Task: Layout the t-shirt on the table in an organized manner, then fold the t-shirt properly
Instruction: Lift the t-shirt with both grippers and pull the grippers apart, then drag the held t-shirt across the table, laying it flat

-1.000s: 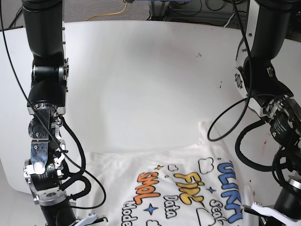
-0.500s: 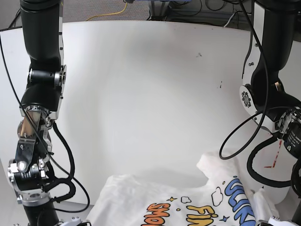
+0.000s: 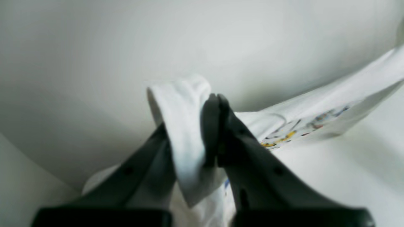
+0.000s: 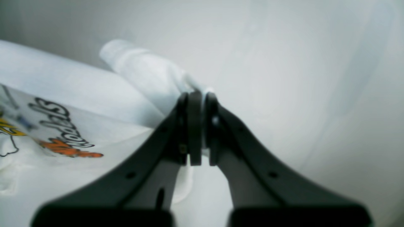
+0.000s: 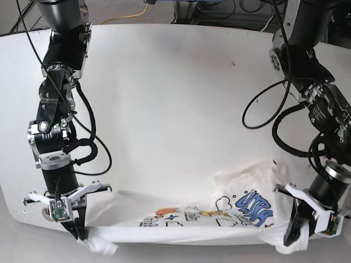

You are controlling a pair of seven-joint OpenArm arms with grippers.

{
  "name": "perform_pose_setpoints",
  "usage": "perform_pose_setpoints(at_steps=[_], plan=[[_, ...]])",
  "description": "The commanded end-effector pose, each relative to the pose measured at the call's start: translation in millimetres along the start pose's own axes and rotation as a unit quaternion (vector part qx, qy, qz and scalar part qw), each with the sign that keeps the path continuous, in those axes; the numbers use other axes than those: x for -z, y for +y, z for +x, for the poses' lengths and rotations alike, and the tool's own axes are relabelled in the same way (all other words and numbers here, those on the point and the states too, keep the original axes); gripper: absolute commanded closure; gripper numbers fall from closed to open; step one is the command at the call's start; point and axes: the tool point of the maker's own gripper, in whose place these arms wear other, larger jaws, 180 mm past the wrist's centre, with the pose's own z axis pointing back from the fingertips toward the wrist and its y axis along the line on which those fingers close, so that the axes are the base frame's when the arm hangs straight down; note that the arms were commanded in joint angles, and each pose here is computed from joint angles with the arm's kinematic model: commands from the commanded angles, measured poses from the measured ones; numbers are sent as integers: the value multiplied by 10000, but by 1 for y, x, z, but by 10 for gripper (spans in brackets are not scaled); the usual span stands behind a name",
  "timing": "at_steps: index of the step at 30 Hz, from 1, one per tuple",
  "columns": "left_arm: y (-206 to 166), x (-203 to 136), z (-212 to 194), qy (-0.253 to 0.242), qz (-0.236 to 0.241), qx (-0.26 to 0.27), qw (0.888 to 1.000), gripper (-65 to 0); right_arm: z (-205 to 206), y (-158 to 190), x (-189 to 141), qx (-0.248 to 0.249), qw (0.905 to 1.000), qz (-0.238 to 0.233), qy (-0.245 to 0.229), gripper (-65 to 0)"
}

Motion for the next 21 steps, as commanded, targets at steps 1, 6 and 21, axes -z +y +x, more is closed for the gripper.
perform_pose_setpoints(at_steps=[1,6,21], plan=[[0,-7,0,-120,28,-36,9999,0,4,0,-10,52,9998,-86,-160,-5],[-5,-24,-42,236,-46,-466,9986,0,-32,16,-27,180,9995,53,264,-5],[-56,-91,-166,1684,-449,-1524,9728,0,-131,70,-99,958,9843,291,1456,-5]])
